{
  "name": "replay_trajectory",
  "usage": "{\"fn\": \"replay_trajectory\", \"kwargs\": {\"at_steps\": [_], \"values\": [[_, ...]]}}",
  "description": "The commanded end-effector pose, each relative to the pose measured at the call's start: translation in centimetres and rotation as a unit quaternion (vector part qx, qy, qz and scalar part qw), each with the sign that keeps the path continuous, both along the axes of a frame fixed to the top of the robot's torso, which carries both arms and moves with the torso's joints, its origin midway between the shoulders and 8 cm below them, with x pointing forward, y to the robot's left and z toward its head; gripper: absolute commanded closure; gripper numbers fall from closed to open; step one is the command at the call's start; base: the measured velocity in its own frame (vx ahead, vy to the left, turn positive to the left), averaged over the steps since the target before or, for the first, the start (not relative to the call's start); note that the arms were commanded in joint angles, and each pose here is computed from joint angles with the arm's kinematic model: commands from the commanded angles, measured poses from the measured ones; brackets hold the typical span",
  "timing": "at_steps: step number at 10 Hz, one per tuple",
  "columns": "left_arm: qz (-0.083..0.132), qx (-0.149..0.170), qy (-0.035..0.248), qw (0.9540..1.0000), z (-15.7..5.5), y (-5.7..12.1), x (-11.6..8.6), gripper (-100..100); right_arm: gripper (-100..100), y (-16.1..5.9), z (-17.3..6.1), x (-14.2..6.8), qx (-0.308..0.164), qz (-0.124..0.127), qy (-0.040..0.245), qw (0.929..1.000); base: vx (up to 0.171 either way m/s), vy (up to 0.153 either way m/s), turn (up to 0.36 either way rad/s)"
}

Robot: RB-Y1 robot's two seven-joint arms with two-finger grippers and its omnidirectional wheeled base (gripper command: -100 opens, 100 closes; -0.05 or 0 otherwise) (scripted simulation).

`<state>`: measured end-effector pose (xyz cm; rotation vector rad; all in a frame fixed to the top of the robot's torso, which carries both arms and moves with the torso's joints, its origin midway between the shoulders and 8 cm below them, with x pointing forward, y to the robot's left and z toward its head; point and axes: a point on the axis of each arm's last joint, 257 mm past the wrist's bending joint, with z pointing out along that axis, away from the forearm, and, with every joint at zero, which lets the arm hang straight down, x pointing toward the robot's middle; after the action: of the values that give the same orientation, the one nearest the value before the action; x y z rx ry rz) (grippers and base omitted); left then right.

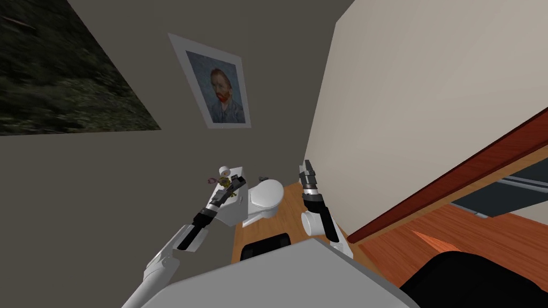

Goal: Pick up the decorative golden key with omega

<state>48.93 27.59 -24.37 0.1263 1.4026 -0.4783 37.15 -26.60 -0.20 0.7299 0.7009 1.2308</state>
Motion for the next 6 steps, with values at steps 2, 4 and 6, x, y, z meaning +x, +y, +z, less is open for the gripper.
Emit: {"fn": "replay_trajectory", "kwargs": {"at_steps": [2,4,6], "values": [[0.012,0.005,-0.004,0.9999,0.5,2.3,-1.8,100,0,0.0,0.0,0.0,0.0,0.0,0.0,1.0,0.026,-0.019,-0.087],[0.016,0.006,0.008,0.9998,-0.6,2.6,-3.5,100,0,0.0,0.0,0.0,0.0,0.0,0.0,1.0,0.041,-0.029,-0.048],[0.023,0.015,0.0,0.9996,0.5,4.4,-5.5,100,0,0.0,0.0,0.0,0.0,0.0,0.0,1.0,0.065,-0.043,-0.13]]}}
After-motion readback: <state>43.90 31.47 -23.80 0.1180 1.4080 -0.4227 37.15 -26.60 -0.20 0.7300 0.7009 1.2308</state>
